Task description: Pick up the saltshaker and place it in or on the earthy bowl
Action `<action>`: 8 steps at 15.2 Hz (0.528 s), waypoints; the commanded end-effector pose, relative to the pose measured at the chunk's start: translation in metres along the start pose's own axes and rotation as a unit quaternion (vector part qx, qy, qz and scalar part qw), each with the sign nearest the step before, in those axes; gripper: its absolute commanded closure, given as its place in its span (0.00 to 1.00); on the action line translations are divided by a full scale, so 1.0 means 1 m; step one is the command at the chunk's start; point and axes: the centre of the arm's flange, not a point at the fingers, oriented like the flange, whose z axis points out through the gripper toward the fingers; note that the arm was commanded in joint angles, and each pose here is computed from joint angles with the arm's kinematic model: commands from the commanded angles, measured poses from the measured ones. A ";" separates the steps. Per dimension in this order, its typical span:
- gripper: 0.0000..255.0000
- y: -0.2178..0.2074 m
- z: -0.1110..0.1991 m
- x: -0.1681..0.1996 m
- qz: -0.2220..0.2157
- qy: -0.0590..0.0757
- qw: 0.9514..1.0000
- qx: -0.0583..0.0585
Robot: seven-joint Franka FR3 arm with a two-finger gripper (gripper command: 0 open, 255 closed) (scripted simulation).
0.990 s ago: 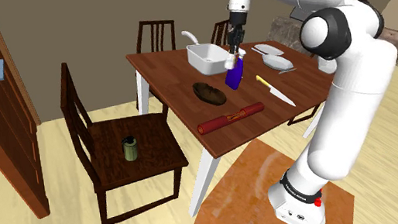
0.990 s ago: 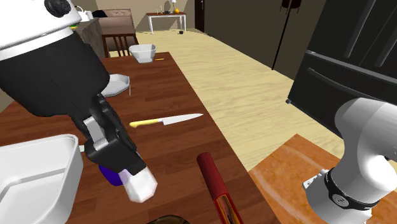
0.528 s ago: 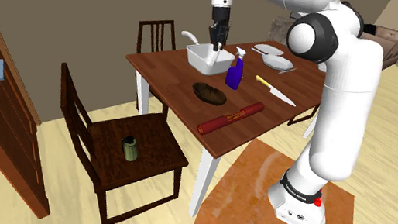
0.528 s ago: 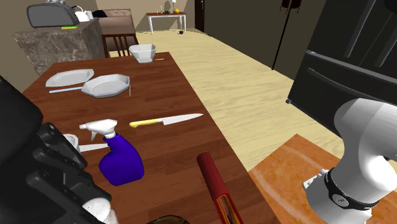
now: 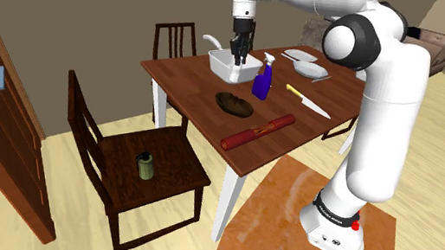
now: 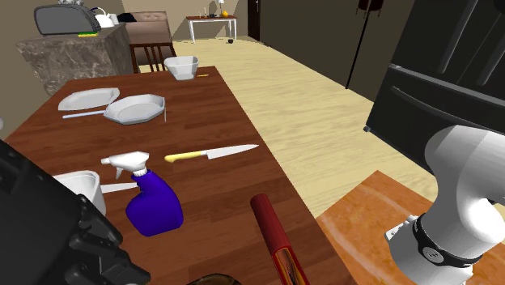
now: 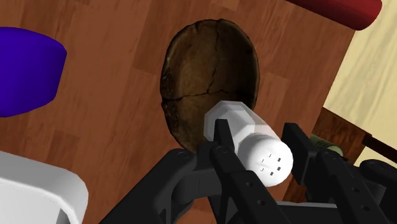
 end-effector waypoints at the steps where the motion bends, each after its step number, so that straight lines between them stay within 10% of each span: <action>1: 1.00 0.000 0.011 0.002 0.000 0.000 1.000 0.000; 8: 1.00 0.003 0.047 0.011 0.000 0.000 1.000 0.000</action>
